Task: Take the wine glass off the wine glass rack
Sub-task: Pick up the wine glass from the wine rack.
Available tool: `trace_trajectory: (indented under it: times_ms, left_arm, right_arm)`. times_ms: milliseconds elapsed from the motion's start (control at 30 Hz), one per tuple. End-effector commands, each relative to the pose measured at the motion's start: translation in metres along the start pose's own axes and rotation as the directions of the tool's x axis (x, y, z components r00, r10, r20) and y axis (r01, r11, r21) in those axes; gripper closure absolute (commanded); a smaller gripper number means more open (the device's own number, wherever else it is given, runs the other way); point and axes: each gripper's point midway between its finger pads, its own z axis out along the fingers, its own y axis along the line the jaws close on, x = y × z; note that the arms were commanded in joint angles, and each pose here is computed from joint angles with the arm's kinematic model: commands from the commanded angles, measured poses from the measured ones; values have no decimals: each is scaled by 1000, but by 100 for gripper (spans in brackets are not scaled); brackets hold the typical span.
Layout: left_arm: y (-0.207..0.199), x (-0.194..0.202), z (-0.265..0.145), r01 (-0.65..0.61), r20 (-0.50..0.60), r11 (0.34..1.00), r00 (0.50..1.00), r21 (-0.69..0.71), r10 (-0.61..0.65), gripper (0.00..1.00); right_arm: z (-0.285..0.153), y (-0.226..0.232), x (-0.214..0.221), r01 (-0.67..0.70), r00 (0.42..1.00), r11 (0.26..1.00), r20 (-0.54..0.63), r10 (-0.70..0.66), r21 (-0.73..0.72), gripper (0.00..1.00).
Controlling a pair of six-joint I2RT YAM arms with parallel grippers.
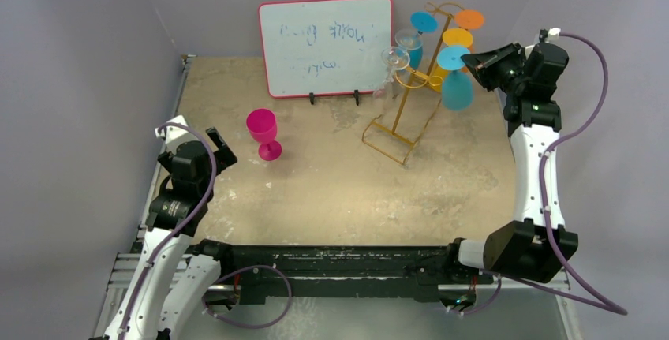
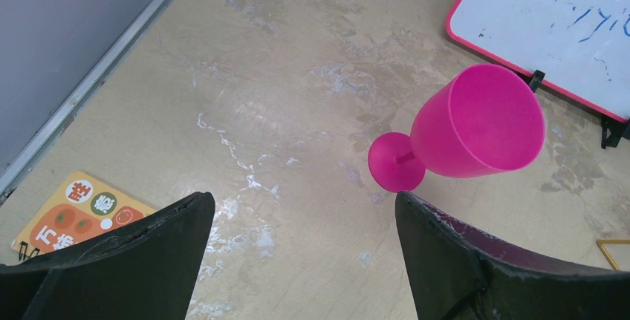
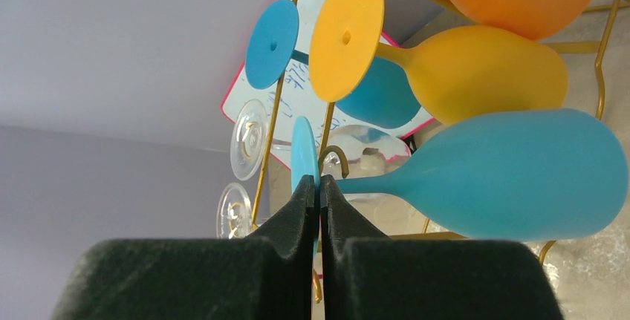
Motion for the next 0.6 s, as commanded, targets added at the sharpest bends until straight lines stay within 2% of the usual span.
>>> trace_trajectory:
  times_ms: [0, 133, 267, 367, 500, 567]
  left_arm:
    - [-2, -9, -1, 33, 31, 999, 999, 2, -33, 8]
    - [-2, -10, -1, 33, 33, 999, 999, 2, -33, 8]
    - [-2, -9, -1, 33, 33, 999, 999, 7, -33, 8]
    - [-4, -10, -2, 32, 32, 999, 999, 16, -32, 9]
    - [-2, -12, -4, 37, 42, 999, 998, 13, -37, 8]
    - [-1, -12, -5, 41, 47, 999, 998, 13, -42, 9]
  right_arm:
    - [-19, 28, -13, 64, 996, 996, 62, -61, -60, 100]
    - [-27, 29, -15, 87, 993, 995, 87, -82, -49, 100]
    - [-39, 19, -21, 130, 977, 992, 173, -127, -4, 100]
    - [-50, 18, -11, 160, 975, 987, 158, -156, -18, 100]
    - [-66, 6, -5, 226, 958, 973, 172, -229, 33, 100]
    - [-72, -3, 16, 232, 965, 973, 128, -231, 8, 100]
